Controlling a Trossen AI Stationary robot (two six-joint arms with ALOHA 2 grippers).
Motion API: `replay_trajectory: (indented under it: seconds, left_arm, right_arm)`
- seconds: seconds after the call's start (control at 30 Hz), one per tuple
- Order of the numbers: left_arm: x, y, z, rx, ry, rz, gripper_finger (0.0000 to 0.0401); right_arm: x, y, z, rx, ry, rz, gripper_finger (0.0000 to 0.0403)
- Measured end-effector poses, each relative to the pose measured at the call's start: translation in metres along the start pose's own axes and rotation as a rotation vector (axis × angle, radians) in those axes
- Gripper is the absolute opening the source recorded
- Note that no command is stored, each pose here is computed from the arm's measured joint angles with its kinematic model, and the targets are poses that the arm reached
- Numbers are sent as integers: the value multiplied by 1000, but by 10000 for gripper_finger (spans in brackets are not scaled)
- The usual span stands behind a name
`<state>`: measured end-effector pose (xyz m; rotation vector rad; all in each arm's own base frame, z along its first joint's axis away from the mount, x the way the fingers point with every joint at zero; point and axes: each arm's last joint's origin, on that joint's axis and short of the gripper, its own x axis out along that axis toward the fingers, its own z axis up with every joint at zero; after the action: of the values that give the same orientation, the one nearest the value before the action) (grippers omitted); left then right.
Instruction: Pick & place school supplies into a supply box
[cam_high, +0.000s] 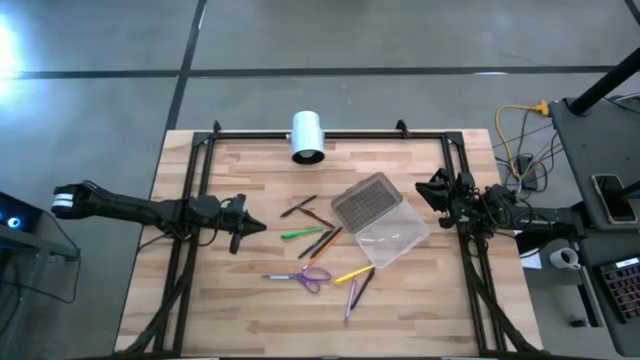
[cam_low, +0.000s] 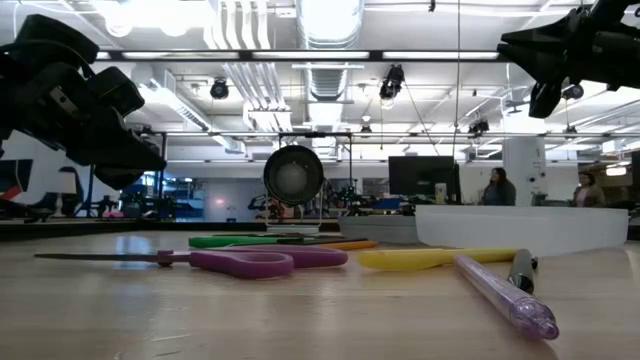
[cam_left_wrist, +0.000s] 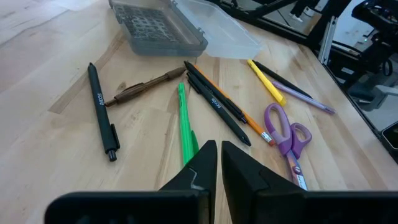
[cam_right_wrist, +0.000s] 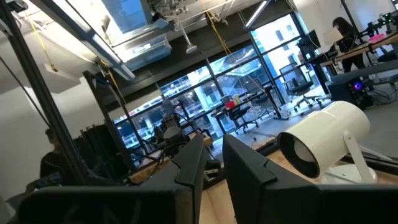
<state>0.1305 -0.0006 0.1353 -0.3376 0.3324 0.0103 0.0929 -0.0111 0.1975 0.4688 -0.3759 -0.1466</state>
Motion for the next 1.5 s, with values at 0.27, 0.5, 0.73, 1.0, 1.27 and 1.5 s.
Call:
replay_trajectory:
  seconds: [0.27,0.5,0.73,1.0,1.27,1.5]
  left_arm:
    - [0,0,0,0,0,0,8]
    - [0,0,0,0,0,0,8]
    - [0,0,0,0,0,0,8]
    - [0,0,0,0,0,0,8]
    - [0,0,2,131,-20,6,8]
    - [-4,-8,26,-34,-273,-65,8]
  right_arm:
    - [0,0,0,0,0,0,54]
    - [0,0,0,0,0,0,54]
    - [0,0,0,0,0,0,54]
    - [0,0,0,-91,-3,-7,54]
    - [0,-1,1,-163,-12,-24,54]
    - [0,0,2,-162,-27,-17,54]
